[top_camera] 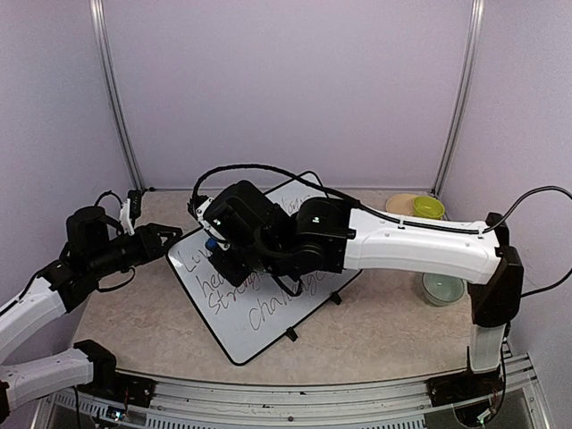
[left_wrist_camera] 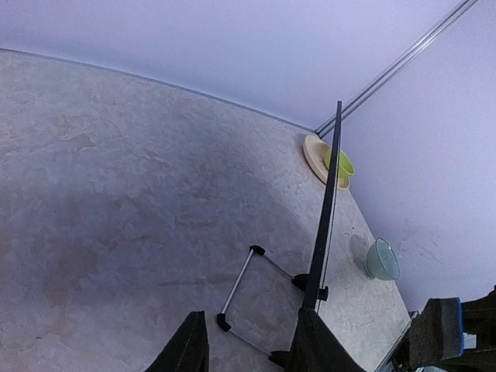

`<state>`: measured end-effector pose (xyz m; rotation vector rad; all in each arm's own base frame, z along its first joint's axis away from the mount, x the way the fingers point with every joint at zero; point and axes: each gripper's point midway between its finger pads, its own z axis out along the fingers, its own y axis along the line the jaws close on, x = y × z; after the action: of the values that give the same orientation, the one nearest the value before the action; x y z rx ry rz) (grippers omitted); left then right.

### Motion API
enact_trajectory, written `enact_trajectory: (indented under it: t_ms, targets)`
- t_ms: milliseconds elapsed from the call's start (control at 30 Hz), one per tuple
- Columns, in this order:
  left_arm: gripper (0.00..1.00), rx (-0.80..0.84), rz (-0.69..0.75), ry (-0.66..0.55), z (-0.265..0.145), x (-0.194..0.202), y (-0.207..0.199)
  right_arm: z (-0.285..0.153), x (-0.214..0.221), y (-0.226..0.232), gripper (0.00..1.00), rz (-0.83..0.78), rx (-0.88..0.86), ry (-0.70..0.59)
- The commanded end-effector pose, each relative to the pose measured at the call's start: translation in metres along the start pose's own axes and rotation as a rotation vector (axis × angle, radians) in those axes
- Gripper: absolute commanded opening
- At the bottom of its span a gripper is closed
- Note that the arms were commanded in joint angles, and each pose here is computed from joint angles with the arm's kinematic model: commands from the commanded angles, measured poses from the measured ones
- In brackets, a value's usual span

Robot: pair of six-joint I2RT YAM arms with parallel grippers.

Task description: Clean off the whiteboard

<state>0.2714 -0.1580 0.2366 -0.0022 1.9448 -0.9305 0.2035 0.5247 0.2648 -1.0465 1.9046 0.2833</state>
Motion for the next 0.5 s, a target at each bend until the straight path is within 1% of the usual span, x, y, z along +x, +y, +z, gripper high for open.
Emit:
enact_trajectory:
  t_ms: [0,67,133,267,400,467]
  targets:
    - [0.39,0.050,0.024,0.030,-0.001,0.001,-0.010,-0.010,-0.009,-0.014,0.24,0.044,0.025,-0.037]
    - [0.39,0.063,0.025,0.034,-0.002,0.003,-0.012,-0.011,-0.007,-0.015,0.24,0.044,0.024,-0.033]
    - [0.36,0.098,0.022,0.042,-0.003,0.004,-0.018,-0.010,-0.005,-0.014,0.24,0.044,0.019,-0.029]
    - [0.22,0.158,0.009,0.061,-0.004,0.006,-0.030,-0.011,-0.004,-0.012,0.24,0.045,0.008,-0.026]
    - [0.08,0.177,0.009,0.070,-0.005,0.008,-0.036,-0.011,-0.004,-0.011,0.24,0.047,0.000,-0.025]
    - [0.04,0.186,0.009,0.070,-0.006,0.009,-0.038,-0.011,-0.005,-0.009,0.24,0.051,-0.014,-0.028]
